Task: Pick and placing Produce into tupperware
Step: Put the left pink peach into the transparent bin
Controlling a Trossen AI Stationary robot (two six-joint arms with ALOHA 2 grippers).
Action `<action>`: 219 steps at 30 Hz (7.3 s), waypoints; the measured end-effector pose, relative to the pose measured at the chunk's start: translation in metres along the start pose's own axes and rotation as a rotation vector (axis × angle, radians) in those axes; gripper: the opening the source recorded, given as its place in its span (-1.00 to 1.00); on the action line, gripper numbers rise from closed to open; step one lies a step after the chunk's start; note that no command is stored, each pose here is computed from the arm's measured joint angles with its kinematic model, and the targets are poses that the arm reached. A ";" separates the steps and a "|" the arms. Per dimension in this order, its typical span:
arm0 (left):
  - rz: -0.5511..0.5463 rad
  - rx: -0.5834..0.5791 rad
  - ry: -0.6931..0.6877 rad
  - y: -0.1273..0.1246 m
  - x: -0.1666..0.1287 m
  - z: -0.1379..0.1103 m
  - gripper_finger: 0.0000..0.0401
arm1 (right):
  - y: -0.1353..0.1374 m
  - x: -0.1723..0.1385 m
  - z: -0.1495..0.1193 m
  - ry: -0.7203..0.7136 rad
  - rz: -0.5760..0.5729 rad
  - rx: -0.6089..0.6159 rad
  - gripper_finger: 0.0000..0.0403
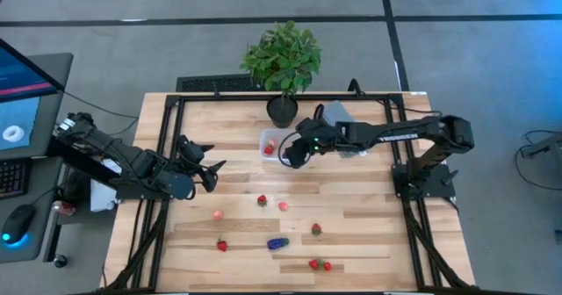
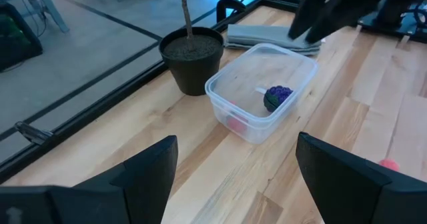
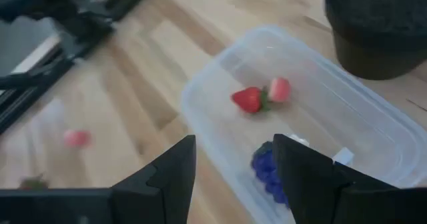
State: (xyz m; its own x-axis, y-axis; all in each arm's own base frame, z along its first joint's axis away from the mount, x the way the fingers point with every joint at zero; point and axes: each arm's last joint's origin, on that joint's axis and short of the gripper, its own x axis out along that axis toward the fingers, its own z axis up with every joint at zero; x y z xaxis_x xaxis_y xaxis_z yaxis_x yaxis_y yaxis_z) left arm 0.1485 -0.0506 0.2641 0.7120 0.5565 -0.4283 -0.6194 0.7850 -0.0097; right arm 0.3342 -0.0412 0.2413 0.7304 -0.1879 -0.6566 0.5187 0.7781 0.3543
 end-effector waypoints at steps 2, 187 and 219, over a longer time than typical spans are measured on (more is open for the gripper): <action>0.000 0.000 0.000 0.000 0.000 0.000 0.47 | 0.005 -0.013 0.001 -0.007 0.016 -0.013 0.11; -0.353 -0.002 -0.068 0.010 0.160 -0.001 -0.31 | 0.076 -0.161 -0.168 0.009 -0.237 -0.137 0.10; -0.305 0.163 0.234 -0.005 0.243 0.048 -0.31 | 0.076 -0.161 -0.166 -0.062 -0.245 -0.136 0.10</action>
State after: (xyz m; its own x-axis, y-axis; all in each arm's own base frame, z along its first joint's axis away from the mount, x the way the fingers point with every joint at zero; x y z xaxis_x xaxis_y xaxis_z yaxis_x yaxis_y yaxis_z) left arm 0.3405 0.0942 0.2037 0.7484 0.2294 -0.6223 -0.3176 0.9477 -0.0327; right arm 0.1818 0.1476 0.2635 0.6187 -0.4133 -0.6682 0.6215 0.7777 0.0945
